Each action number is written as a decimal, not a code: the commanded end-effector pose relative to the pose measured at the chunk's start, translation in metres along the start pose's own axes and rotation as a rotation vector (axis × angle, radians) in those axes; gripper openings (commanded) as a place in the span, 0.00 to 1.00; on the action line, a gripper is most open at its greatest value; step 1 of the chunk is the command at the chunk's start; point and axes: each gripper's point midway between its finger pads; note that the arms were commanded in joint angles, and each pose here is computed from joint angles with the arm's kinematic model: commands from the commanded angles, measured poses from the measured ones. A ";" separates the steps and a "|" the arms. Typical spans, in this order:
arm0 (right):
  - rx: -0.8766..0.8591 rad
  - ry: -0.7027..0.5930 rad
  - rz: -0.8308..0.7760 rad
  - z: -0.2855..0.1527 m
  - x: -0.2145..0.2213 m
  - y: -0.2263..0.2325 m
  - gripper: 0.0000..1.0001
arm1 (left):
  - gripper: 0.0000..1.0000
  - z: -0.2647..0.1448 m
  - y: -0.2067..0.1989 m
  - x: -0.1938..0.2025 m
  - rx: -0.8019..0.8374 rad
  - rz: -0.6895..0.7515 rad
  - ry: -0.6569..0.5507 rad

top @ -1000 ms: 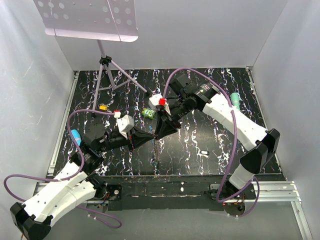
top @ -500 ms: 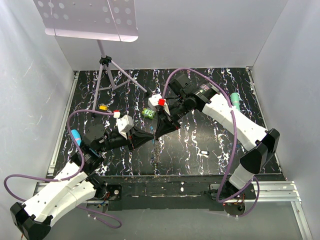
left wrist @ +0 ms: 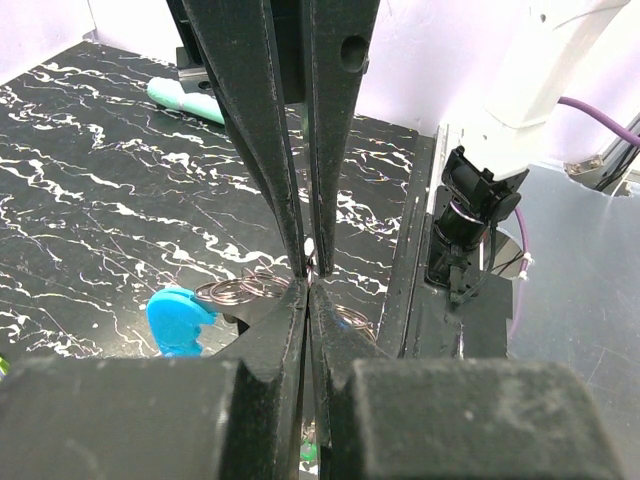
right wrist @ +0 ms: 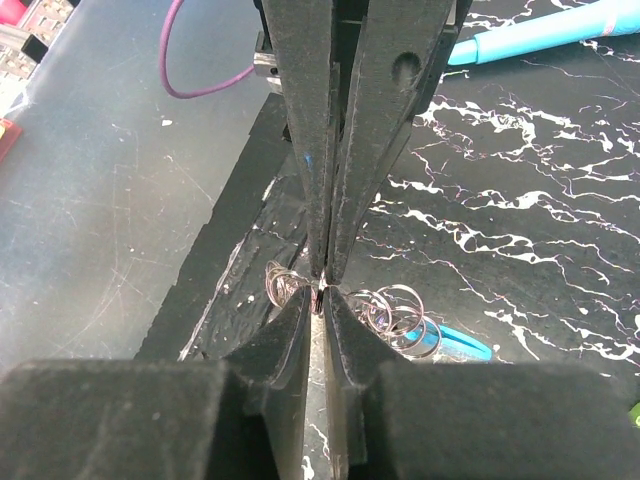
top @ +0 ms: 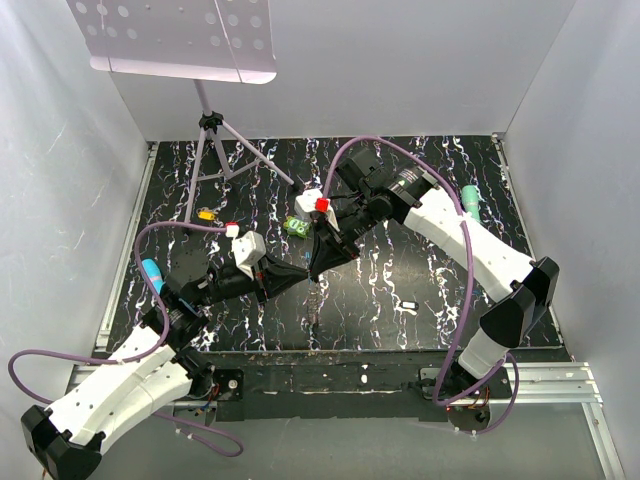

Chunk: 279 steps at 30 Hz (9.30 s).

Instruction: Put the keys on the keyring

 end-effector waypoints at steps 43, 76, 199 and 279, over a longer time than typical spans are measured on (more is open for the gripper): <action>0.409 -0.058 0.191 -0.128 0.049 -0.003 0.42 | 0.00 -0.015 -0.028 -0.008 0.211 0.435 0.068; 0.639 -0.205 0.505 -0.160 0.123 0.009 0.79 | 0.00 -0.015 -0.018 0.016 0.169 0.436 -0.007; 0.622 -0.047 0.412 -0.154 0.155 0.033 0.70 | 0.00 -0.025 0.002 0.012 0.063 0.451 -0.009; 0.571 0.257 0.431 -0.132 0.226 0.024 0.68 | 0.00 -0.027 0.006 0.010 0.044 0.460 -0.012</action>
Point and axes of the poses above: each gripper's point midway between its finger pads, its own z axis out along the fingers, its own y axis along the line the jaws close on, x = y × z, and after that the axes turned 6 degrees about -z, right-handed
